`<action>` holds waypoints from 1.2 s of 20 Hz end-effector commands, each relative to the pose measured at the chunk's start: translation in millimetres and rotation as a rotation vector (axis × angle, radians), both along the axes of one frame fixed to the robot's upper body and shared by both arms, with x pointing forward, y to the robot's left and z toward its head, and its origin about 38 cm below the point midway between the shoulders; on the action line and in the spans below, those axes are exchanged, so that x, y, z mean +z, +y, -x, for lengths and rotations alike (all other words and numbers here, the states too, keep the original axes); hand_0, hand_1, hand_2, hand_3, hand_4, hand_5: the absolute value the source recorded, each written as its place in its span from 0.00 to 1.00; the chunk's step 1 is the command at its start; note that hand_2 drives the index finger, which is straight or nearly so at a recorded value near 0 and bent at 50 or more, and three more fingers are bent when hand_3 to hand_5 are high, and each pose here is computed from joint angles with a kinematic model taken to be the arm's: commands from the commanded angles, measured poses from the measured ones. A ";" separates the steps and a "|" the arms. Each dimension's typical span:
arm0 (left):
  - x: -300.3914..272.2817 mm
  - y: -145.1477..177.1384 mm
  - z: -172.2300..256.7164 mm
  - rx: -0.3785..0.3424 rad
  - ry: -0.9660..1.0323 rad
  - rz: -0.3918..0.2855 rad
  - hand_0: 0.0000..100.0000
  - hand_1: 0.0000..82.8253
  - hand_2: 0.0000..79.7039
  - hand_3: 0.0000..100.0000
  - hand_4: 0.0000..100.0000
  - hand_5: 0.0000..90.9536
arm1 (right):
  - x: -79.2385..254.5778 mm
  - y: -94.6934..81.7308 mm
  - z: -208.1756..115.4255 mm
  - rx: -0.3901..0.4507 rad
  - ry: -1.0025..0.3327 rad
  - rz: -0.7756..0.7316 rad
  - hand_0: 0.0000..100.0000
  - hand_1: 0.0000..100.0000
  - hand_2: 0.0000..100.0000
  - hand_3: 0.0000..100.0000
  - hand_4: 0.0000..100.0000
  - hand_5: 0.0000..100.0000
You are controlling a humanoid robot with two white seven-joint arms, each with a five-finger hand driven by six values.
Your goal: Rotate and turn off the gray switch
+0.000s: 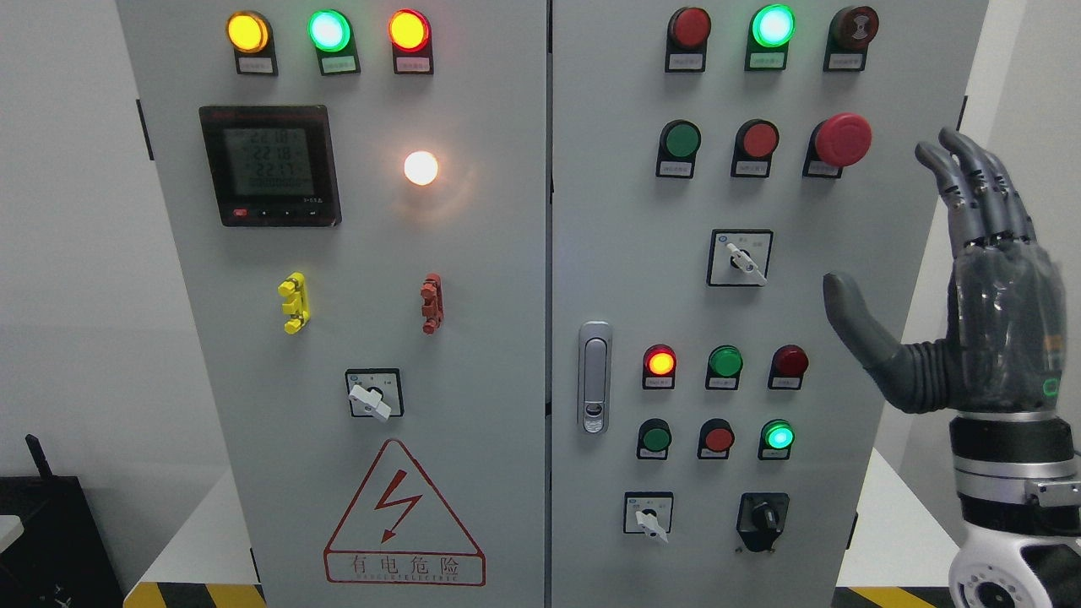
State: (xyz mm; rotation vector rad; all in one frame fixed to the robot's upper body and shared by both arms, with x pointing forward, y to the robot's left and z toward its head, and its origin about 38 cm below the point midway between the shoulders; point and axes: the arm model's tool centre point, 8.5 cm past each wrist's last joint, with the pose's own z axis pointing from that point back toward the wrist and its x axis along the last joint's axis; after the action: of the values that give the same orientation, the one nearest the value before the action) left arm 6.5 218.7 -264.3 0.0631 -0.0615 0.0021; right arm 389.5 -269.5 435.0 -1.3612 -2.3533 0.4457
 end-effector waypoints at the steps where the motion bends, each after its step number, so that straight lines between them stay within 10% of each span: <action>1: 0.0 0.3 -15.2 0.028 -0.040 0.001 0.12 0.47 0.00 0.00 0.00 0.00 | -3.9 0.7 -6.2 0.006 0.018 -0.013 0.20 0.16 0.00 0.00 0.00 0.00; 16: 0.0 0.2 -15.2 0.027 -0.040 0.001 0.12 0.47 0.00 0.00 0.00 0.00 | -0.9 0.4 -6.0 0.009 0.002 -0.032 0.26 0.24 0.05 0.11 0.09 0.00; 20: 0.0 0.2 -15.3 0.025 -0.040 0.001 0.12 0.47 0.00 0.00 0.00 0.00 | -2.6 5.2 -6.7 0.027 0.001 -0.057 0.30 0.32 0.15 0.41 0.35 0.25; 24: 0.0 0.2 -15.2 0.027 -0.040 0.001 0.12 0.47 0.00 0.00 0.00 0.00 | -4.3 12.7 -7.5 0.047 0.004 -0.076 0.33 0.40 0.26 0.62 0.63 0.74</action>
State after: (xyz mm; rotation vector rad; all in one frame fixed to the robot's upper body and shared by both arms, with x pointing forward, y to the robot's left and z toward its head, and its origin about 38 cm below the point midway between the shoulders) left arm 6.9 218.7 -264.3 0.0632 -0.0655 0.0023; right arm 394.9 -267.0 434.4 -1.3280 -2.3634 0.4037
